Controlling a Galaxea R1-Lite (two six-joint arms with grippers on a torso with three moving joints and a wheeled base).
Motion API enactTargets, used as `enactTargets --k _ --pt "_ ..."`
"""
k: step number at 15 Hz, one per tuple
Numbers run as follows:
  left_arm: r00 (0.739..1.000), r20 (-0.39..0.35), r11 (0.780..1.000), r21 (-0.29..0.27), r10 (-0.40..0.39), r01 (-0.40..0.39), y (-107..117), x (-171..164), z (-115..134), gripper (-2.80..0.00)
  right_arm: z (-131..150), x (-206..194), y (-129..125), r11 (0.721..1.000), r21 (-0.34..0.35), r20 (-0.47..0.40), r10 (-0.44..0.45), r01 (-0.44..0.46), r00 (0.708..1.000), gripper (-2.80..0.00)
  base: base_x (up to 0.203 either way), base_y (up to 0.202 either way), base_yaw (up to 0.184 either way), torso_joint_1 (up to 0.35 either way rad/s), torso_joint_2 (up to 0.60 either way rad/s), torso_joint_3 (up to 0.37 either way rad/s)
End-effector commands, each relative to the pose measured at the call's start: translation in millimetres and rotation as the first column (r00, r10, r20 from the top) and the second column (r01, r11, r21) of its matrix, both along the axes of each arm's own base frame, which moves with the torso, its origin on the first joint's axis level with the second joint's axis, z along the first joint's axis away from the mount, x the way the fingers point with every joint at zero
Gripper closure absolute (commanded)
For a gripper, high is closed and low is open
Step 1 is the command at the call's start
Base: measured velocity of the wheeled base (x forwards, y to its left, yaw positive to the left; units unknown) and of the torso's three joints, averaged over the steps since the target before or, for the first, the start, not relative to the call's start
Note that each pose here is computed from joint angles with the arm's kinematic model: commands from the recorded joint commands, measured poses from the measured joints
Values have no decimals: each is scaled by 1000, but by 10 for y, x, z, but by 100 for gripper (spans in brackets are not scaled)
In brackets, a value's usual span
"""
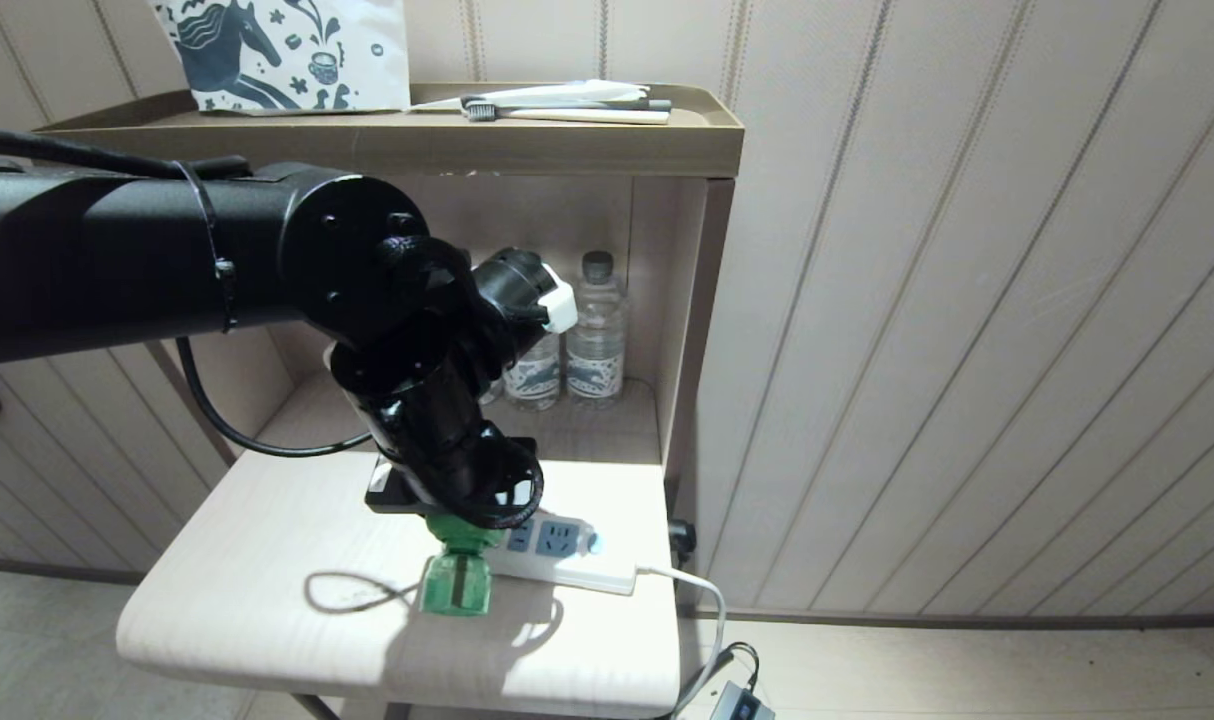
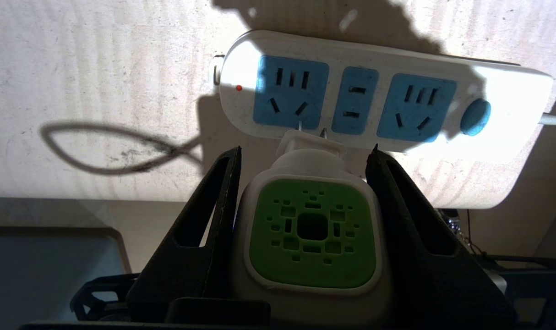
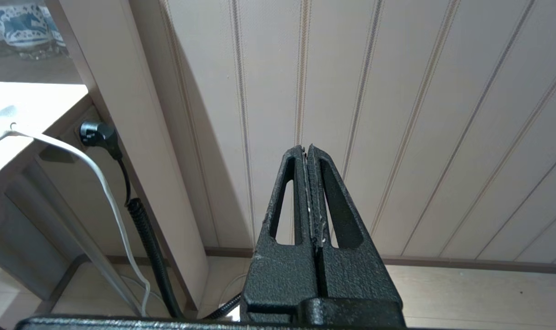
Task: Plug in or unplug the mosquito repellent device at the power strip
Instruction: Insert the plug into the socket
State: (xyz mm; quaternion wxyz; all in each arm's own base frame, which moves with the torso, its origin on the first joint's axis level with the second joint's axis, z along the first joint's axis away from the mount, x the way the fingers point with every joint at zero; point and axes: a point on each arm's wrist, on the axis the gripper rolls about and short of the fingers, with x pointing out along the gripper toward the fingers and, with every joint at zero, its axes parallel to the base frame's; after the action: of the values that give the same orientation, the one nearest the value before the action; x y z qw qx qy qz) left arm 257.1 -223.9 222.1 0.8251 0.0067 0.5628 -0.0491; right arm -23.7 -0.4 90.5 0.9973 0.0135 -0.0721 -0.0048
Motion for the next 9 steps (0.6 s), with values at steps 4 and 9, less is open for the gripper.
enactTargets --k 4,9 --pt "1000 -10 1000 11 5 -5 -12 15 -40 0 3 1 0 1000 0 1 0 0 1000 0 0 0 0 163 -338 -193" --pt "998 -64 1000 24 4 -2 -82 85 -209 0 3 1 0 1000 0 1 1 -1 1000 0 0 0 0 205 -451 -245"
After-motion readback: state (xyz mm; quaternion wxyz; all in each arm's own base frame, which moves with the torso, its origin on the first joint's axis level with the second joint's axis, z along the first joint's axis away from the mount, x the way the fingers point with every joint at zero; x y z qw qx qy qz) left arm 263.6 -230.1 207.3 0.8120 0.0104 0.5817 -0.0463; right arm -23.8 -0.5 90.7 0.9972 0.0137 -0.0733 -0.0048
